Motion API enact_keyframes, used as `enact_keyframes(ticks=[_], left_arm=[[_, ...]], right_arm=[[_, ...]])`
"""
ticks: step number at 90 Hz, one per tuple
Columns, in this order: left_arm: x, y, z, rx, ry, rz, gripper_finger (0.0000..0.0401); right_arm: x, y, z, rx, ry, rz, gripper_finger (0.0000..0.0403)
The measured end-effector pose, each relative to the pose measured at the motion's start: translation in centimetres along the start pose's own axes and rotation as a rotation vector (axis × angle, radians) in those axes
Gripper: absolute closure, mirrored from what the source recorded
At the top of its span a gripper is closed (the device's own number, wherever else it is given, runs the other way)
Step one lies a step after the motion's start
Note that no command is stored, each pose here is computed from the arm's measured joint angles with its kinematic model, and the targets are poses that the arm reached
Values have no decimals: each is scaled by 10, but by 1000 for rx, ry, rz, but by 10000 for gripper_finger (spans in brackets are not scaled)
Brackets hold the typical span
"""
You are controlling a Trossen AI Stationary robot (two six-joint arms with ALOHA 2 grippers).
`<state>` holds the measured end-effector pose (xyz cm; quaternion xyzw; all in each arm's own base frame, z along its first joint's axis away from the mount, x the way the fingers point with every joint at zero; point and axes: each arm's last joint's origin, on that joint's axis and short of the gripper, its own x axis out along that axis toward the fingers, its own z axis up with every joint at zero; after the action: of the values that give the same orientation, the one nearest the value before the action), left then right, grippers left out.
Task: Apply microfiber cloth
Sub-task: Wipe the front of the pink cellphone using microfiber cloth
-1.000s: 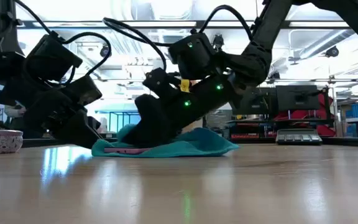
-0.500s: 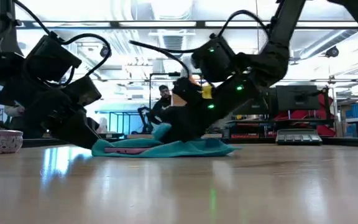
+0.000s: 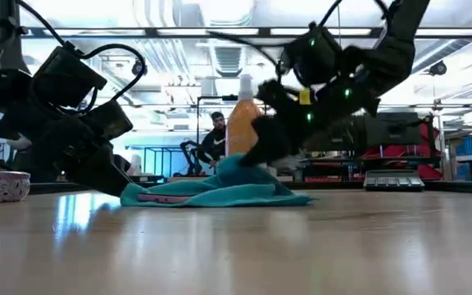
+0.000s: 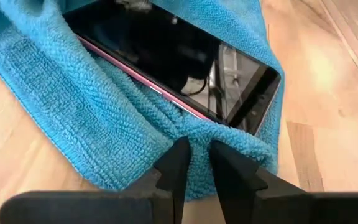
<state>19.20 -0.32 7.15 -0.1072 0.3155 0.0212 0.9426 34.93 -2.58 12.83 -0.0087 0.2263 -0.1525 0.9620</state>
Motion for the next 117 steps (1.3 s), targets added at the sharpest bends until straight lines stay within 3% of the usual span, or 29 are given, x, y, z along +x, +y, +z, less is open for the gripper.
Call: enact_keyframes(ticks=[16,36,56,80,117], left_arm=[[0,0,0,16,-3,0,342],[0,0,1,33,-7,3,342],[0,0,1,33,-9,7,342],[0,0,1,25,-10,20,342],[0,1,1,28,-13,28,342]], right_arm=[[11,3,-8,39,1,32,403],[38,14,-28,124,-10,154,403],[61,26,-26,136,-28,251,403],[56,60,-24,81,-7,442,403],[49,85,-22,90,3,507,403]])
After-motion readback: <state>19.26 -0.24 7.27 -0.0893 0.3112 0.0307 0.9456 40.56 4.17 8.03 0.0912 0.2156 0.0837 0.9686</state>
